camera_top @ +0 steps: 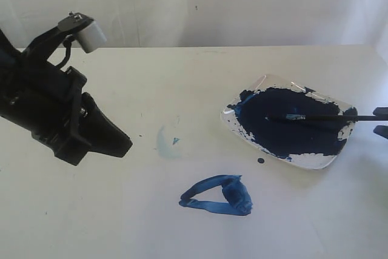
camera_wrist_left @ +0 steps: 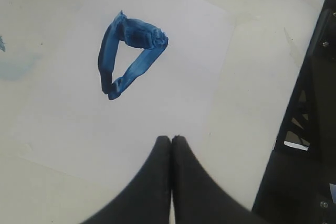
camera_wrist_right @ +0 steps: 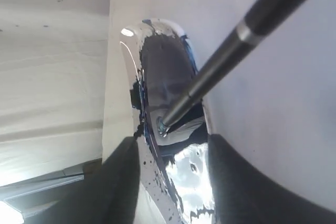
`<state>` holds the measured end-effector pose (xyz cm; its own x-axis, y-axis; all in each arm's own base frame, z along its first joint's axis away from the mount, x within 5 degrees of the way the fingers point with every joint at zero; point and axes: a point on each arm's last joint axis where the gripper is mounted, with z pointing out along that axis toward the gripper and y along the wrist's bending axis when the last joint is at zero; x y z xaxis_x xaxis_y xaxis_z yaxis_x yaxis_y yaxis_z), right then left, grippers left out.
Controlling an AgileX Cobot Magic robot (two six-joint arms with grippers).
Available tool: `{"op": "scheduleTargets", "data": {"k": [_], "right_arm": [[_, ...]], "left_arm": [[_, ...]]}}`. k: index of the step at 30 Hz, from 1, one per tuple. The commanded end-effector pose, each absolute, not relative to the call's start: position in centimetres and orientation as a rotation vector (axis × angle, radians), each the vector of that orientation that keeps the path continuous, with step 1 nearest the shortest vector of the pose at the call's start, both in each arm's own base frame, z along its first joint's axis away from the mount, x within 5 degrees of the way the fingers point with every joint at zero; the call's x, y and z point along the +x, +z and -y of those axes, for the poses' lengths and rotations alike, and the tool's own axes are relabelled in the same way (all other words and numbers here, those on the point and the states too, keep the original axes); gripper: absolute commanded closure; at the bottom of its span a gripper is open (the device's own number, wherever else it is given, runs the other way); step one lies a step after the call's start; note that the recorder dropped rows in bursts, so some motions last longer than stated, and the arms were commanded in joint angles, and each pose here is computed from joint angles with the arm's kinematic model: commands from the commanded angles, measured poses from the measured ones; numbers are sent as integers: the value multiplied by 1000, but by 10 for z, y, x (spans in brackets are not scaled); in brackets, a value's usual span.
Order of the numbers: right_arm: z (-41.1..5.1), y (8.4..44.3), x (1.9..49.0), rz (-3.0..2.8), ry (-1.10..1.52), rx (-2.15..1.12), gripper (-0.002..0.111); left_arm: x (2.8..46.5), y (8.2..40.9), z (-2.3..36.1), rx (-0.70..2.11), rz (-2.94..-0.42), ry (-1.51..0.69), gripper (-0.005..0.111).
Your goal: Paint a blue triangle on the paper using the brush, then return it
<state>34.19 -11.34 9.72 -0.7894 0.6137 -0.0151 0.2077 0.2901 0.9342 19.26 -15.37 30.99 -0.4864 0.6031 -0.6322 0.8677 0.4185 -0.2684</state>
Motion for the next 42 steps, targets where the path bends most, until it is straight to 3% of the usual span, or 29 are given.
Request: {"op": "scheduleTargets", "data": {"k": [1, 5, 8, 10, 11, 13, 17, 21, 23, 29, 42], "right_arm": [[111, 101, 337, -2226, 1512, 696, 68], [106, 104, 330, -2219, 1520, 710, 73], [103, 113, 325, -2213, 1504, 677, 90], [101, 125, 322, -2188, 1467, 611, 108], [100, 132, 321, -2166, 1451, 589, 108], [96, 163, 316, -2081, 1350, 437, 108], [69, 261, 291, -1887, 1100, 52, 108], [-9, 349, 235, -1738, 921, -433, 108], [-40, 369, 203, -1672, 830, -661, 108], [-77, 397, 138, -1520, 632, -947, 108], [-74, 398, 131, -1516, 486, -978, 108]], "left_arm": [[188, 311, 153, 1247, -2241, -836, 107], [188, 311, 153, 1247, -2241, -836, 107], [188, 311, 153, 1247, -2241, -836, 107], [189, 311, 153, 1245, -2241, -835, 107], [189, 311, 153, 1243, -2240, -833, 107], [189, 311, 153, 1240, -2238, -831, 107], [189, 311, 153, 1240, -2238, -831, 107], [189, 311, 153, 1244, -2240, -833, 107], [189, 311, 153, 1250, -2237, -833, 107], [190, 311, 153, 1237, -2228, -821, 107], [191, 311, 153, 1229, -2221, -812, 107]]}}
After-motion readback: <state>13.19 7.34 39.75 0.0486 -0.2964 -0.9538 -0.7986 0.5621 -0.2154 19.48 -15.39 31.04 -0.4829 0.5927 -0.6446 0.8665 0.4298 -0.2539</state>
